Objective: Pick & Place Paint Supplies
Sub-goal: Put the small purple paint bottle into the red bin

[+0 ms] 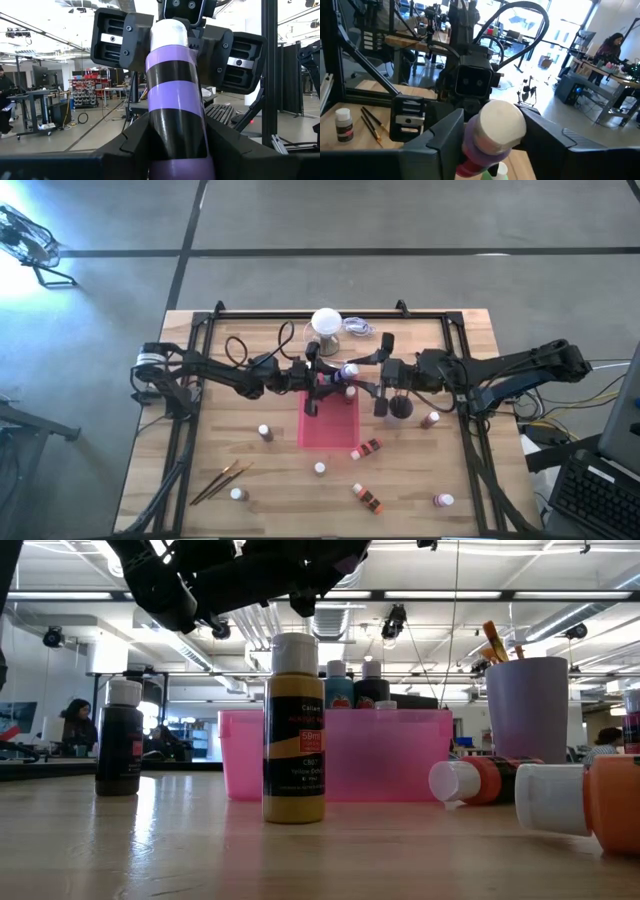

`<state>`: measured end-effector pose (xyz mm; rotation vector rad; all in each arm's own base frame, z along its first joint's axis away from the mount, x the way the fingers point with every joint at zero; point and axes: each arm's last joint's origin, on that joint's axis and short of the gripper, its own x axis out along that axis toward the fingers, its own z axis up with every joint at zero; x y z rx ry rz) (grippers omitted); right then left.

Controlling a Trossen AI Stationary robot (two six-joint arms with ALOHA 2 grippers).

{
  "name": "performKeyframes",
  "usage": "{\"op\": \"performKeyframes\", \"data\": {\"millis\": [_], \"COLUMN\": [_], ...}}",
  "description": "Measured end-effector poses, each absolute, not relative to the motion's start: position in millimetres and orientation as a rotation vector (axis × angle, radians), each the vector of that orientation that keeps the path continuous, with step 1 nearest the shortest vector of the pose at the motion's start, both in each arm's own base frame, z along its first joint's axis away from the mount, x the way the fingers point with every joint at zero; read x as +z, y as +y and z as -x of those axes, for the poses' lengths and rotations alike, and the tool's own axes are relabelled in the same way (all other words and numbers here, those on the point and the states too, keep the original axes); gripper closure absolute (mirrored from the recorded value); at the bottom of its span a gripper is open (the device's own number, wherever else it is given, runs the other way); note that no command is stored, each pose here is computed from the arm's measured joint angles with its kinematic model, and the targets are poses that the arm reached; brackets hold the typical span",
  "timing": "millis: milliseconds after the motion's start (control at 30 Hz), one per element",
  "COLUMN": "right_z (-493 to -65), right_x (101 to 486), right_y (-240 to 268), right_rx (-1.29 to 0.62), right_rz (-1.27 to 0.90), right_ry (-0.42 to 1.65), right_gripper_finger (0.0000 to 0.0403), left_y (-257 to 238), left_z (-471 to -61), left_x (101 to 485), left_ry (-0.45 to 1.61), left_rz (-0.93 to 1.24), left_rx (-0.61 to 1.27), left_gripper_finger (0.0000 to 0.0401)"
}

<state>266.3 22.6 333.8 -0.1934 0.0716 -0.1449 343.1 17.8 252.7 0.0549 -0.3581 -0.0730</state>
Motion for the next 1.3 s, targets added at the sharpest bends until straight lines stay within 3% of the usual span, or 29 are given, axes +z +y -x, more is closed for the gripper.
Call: {"op": "performKeyframes", "data": {"millis": [267, 567, 967, 1300], "right_z": [-265, -263, -261, -258], "right_x": [335, 332, 324, 307], "right_y": [23, 22, 21, 22], "right_rx": [-0.136, -0.143, -0.150, -0.116], "right_rz": [0.193, 0.205, 0.201, 0.142], "right_ry": [0.066, 0.108, 0.192, 0.359], "right_gripper_finger": [0.0286, 0.0271, 0.0287, 0.0288], "left_y": [17, 18, 20, 22], "left_z": [-343, -344, -315, -268], "left_x": [252, 251, 286, 316], "left_ry": [-0.356, -0.295, -0.096, -0.056], "left_rz": [-0.070, -0.045, -0.062, -0.104], "left_rx": [-0.076, -0.066, 0.076, 0.221], "left_gripper_finger": [0.0247, 0.0240, 0.0111, 0.0112]}}
